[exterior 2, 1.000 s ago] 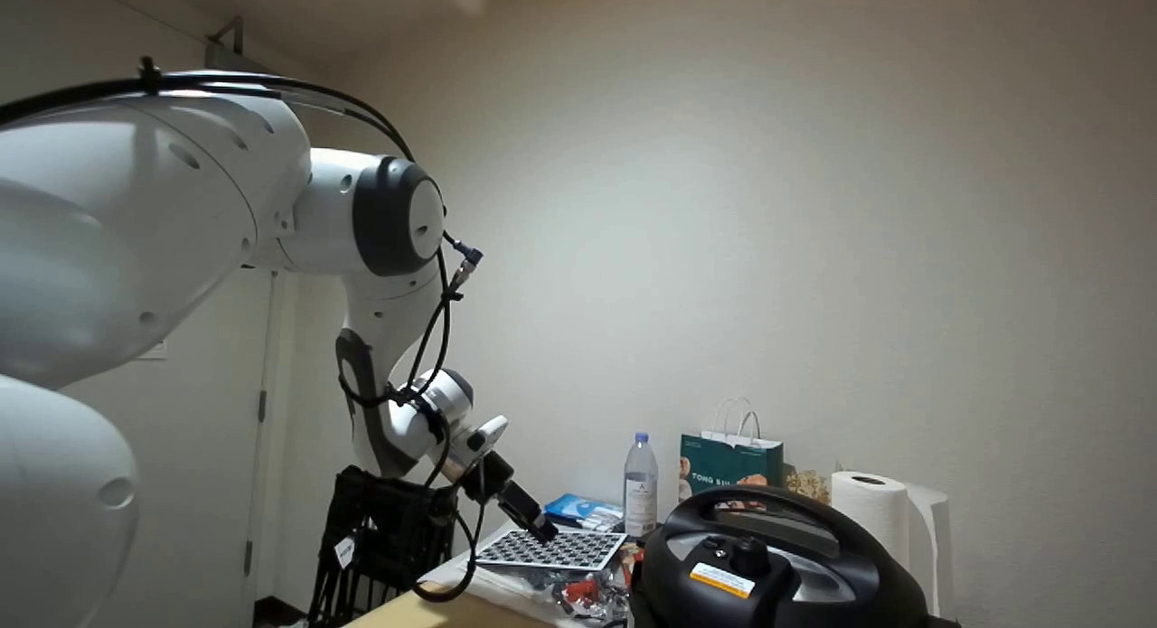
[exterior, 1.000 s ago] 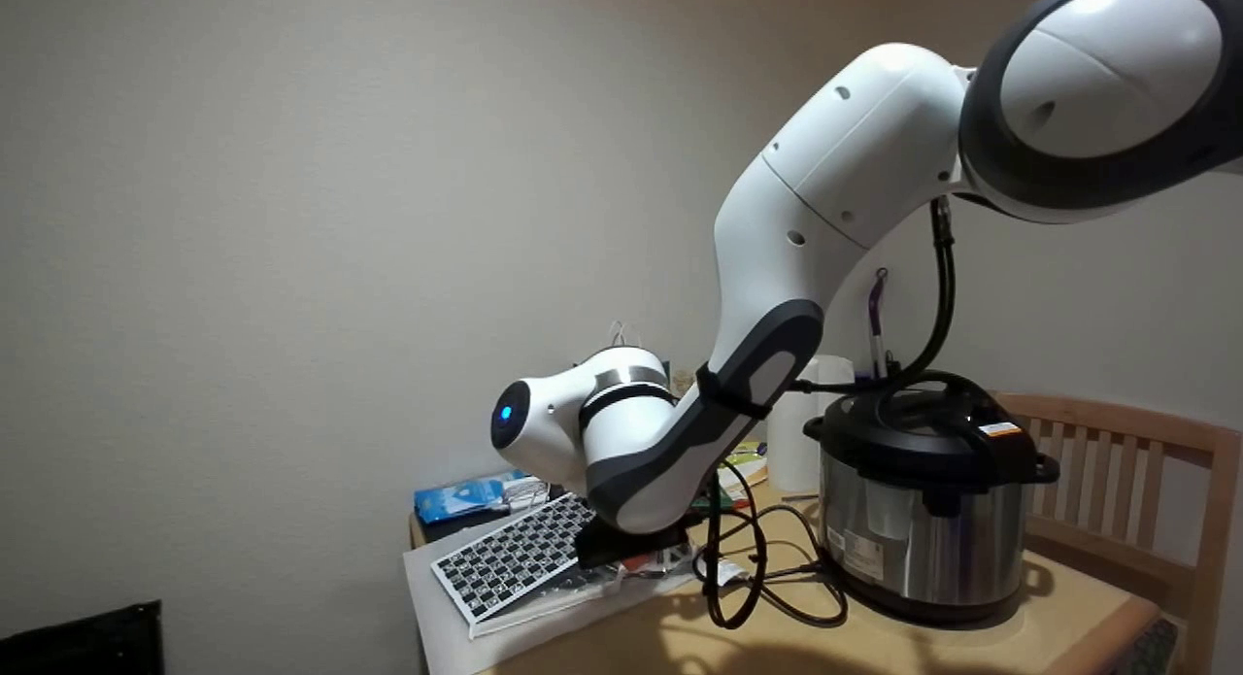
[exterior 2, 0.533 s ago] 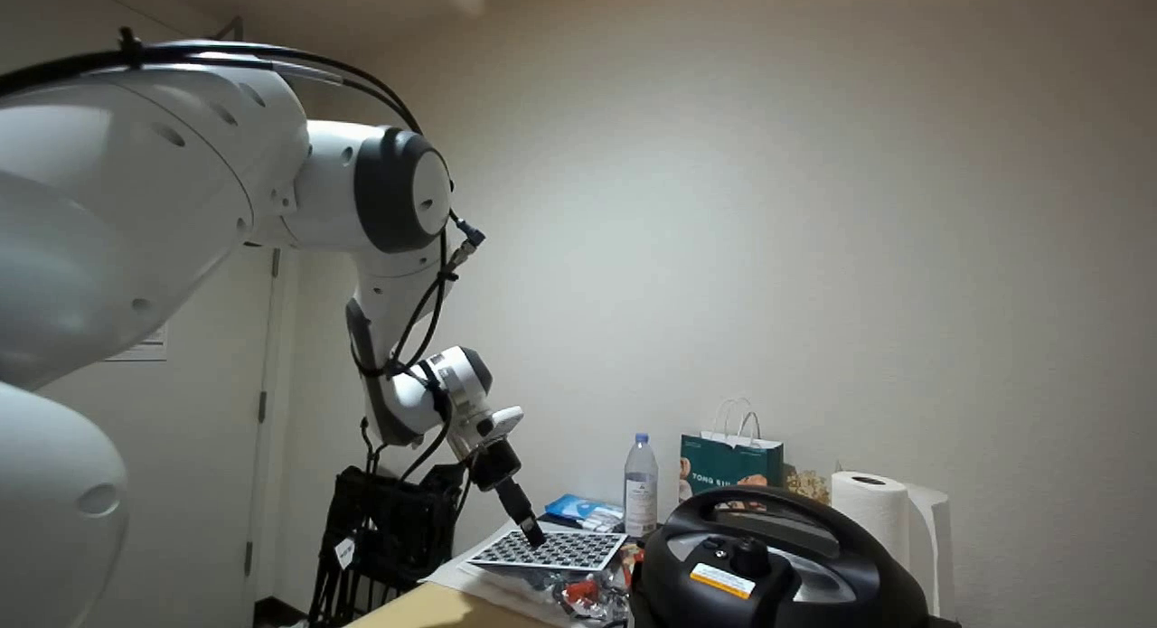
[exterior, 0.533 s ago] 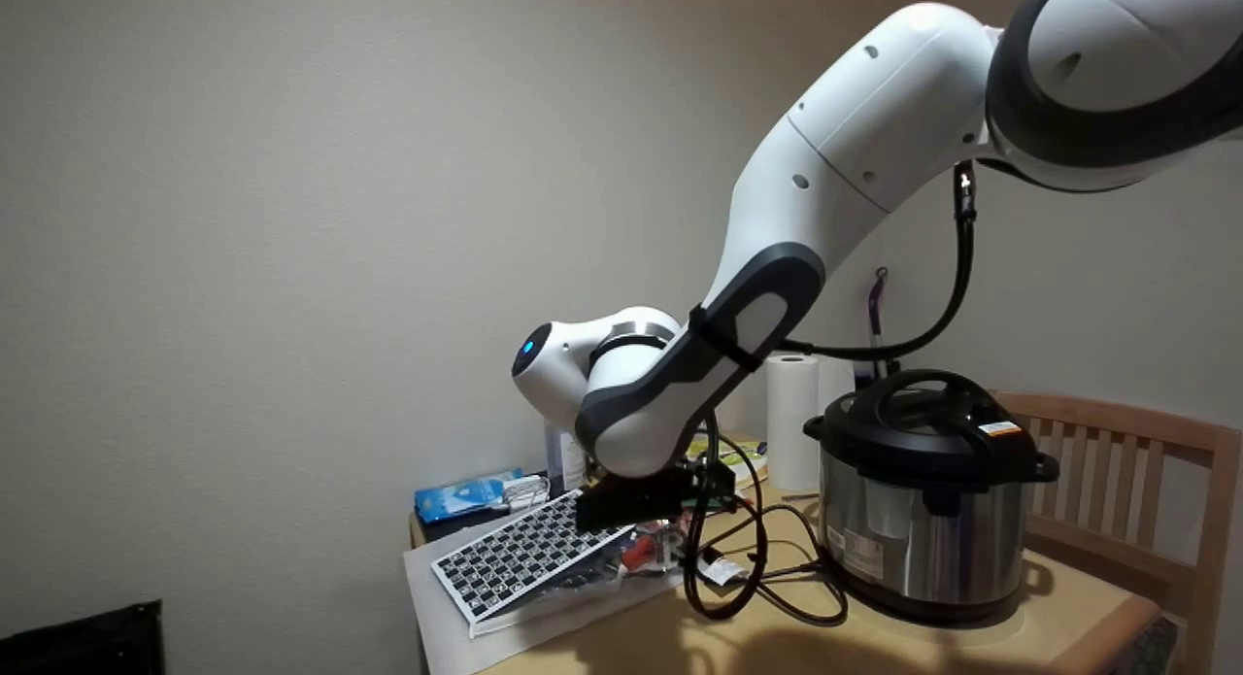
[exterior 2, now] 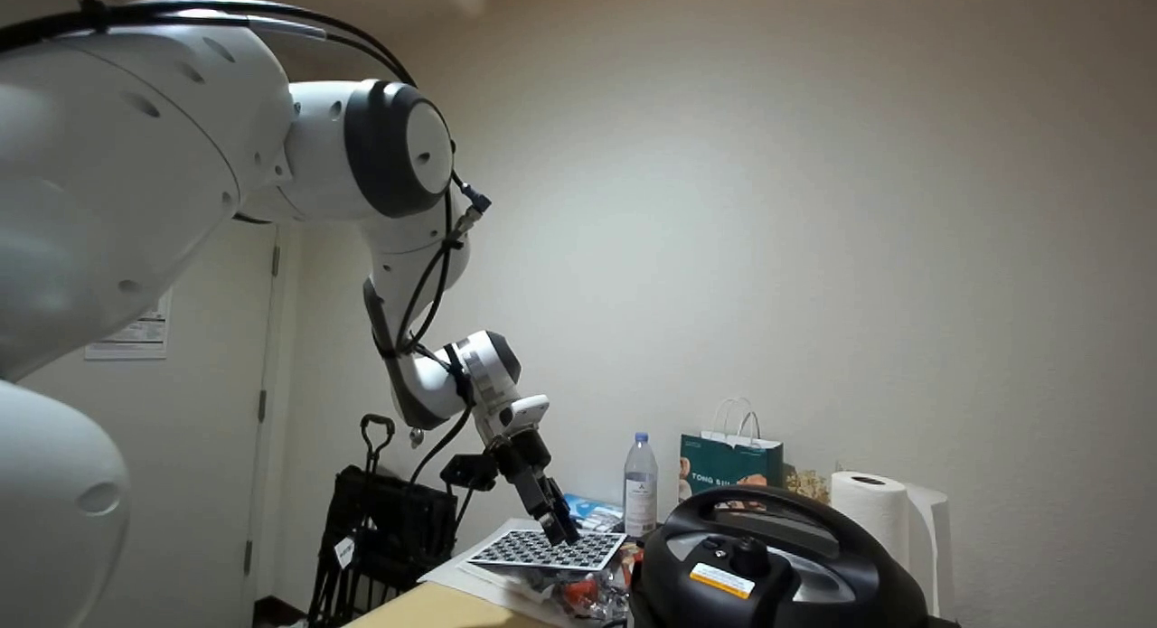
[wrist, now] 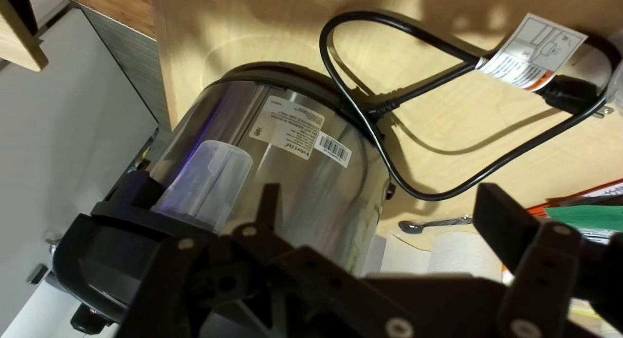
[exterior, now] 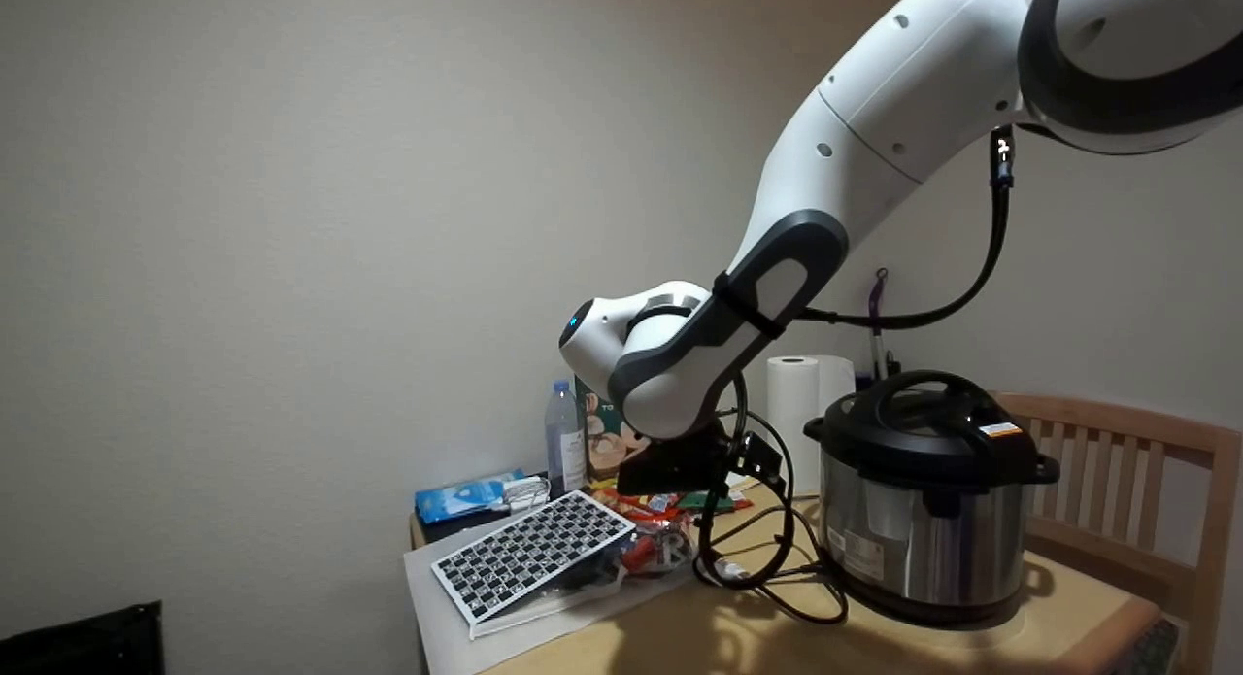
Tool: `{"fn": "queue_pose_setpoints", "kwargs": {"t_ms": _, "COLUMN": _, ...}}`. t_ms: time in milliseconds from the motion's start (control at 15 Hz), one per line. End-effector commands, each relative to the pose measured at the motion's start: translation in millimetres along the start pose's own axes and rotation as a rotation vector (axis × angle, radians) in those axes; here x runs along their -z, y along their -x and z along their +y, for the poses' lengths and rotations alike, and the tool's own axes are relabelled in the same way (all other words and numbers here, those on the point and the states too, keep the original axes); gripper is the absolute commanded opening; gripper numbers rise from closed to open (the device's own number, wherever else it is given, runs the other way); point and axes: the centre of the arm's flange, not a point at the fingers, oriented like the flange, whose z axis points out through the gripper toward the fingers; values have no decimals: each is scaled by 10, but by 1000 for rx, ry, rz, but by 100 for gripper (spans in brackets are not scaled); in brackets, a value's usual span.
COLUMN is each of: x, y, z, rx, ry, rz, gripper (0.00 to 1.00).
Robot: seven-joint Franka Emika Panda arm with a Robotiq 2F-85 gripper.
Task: Move the cable of the cooker closer to the cooker
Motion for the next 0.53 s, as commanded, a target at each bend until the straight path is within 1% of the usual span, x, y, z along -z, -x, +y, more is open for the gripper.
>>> {"fn": "queue_pose_setpoints", "kwargs": {"t_ms": 0, "x": 10, "y": 13, "z": 0, "rx": 0, "ry": -1, "rz": 1, "gripper": 100}}
{"fn": "queue_pose_setpoints", "kwargs": {"t_ms": 133, "x": -60, "y": -150, "z": -27, "rx": 125, "ry": -63, "rz": -37, "gripper": 100}}
{"fn": "queue_pose_setpoints", "kwargs": {"t_ms": 200, "x": -106, "y": -244, "z": -38, "rx": 149, "ry": -94, "rz": -43, "gripper": 100}}
{"fn": "queue_pose_setpoints", "kwargs": {"t_ms": 333, "x": -273, "y": -486, "z": -35, "rx": 134, "ry": -111, "rz": -70, "gripper": 100}}
{"fn": "queue_pose_setpoints", "kwargs": {"t_ms": 467, "x": -545, "y": -701, "z": -64, "rx": 89, "ry": -92, "rz": -91, "gripper": 100}}
